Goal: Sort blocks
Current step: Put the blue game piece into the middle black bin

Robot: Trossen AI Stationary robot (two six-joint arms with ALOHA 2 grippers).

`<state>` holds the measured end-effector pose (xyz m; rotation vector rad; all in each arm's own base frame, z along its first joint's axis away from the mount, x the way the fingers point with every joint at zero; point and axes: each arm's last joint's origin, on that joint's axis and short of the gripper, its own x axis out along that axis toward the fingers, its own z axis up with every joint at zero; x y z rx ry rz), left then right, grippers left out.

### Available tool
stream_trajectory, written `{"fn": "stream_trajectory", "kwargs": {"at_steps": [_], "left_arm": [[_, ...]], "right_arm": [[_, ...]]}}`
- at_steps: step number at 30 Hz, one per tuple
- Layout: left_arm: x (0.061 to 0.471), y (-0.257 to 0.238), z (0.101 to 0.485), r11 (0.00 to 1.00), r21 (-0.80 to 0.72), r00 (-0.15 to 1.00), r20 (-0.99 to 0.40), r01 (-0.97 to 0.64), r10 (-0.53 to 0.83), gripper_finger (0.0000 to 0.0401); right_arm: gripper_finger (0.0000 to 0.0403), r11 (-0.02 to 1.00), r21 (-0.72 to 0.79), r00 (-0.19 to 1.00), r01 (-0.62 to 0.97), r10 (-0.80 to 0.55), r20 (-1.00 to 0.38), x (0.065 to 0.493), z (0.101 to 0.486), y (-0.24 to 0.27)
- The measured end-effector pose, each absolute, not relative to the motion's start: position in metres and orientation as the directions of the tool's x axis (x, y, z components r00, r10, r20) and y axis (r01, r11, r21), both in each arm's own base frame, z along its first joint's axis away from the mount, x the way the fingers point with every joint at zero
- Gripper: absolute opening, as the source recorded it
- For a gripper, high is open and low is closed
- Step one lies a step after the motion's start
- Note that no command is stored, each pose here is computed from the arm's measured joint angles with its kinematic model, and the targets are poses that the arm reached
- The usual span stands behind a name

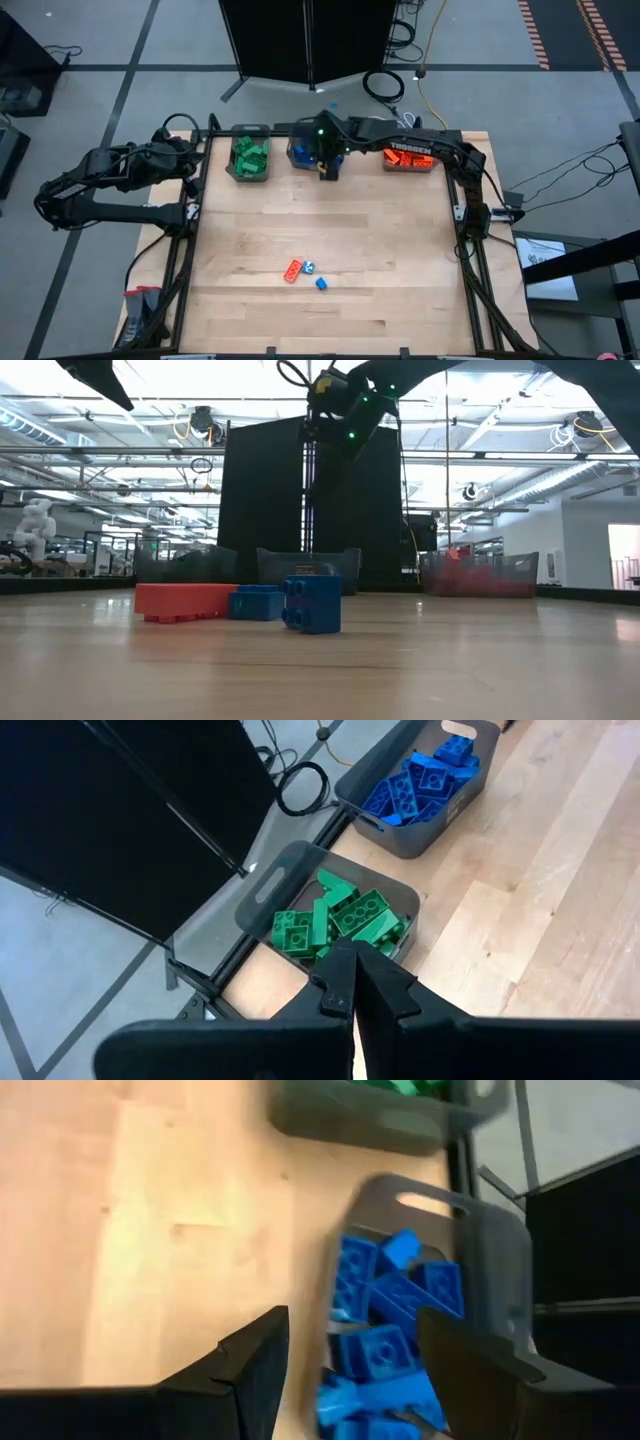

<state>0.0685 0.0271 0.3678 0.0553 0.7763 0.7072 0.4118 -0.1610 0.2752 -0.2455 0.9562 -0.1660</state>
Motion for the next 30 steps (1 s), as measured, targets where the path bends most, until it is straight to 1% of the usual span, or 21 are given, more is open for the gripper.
{"fn": "stream_trajectory", "kwargs": {"at_steps": [13, 30], "left_arm": [[0.068, 0.027, 0.368, 0.771, 0.296, 0.498, -0.623, -0.564, 0.603, 0.0], [0.069, 0.027, 0.368, 0.771, 0.297, 0.498, -0.623, -0.563, 0.603, 0.0]], "right_arm": [[0.0212, 0.962, -0.256, 0.601, -0.093, -0.151, -0.785, 0.433, 0.275, -0.092], [0.0212, 0.971, -0.184, 0.615, -0.15, -0.055, -0.787, 0.442, 0.275, -0.022]]}}
